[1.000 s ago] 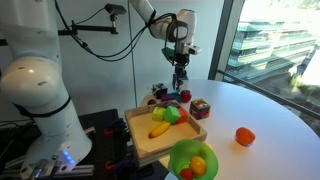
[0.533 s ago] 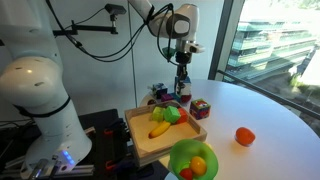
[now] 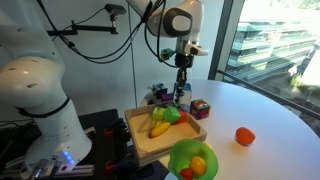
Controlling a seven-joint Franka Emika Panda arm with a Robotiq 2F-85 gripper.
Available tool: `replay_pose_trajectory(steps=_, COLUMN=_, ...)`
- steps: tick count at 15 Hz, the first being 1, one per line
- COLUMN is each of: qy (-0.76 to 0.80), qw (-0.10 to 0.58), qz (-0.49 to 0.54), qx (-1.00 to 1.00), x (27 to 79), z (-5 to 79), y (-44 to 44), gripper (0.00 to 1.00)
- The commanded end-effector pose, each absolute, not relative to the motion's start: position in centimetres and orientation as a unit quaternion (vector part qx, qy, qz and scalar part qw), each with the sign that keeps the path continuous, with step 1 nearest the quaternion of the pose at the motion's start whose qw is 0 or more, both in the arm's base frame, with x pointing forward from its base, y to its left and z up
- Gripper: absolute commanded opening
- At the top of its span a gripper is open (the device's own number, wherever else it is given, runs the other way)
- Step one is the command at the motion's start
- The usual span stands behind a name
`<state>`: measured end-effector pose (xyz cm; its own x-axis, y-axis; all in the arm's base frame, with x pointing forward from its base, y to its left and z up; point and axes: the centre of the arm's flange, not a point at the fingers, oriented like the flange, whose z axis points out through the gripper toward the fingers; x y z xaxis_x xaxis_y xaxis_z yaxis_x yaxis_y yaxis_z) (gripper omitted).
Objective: Put the black and blue cube-shaped toy on the tray
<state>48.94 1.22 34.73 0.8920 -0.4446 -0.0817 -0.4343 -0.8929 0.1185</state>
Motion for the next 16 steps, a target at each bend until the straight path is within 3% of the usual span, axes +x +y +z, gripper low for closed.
replay_pose_trajectory(steps=1, qy=-0.255, qw=0.071, qz=-0.060, qx=0.963, x=45.8, z=36.3, y=-1.7, gripper=0.02)
replay_pose_trajectory(steps=8, qy=-0.327, qw=0.107, qz=-0.084, qx=0.935, x=43.0, z=36.2, y=-7.4, gripper=0.02)
replay_pose_trajectory(steps=9, qy=-0.330, qw=0.108, qz=-0.088, qx=0.934, x=42.7, z=36.1, y=-7.8, gripper=0.07)
replay_pose_trajectory(steps=10, qy=-0.330, qw=0.110, qz=-0.090, qx=0.933, x=42.4, z=36.1, y=-8.1, gripper=0.29)
replay_pose_trajectory(steps=16, qy=-0.322, qw=0.100, qz=-0.092, qx=0.937, x=42.0, z=36.3, y=-7.8, gripper=0.75)
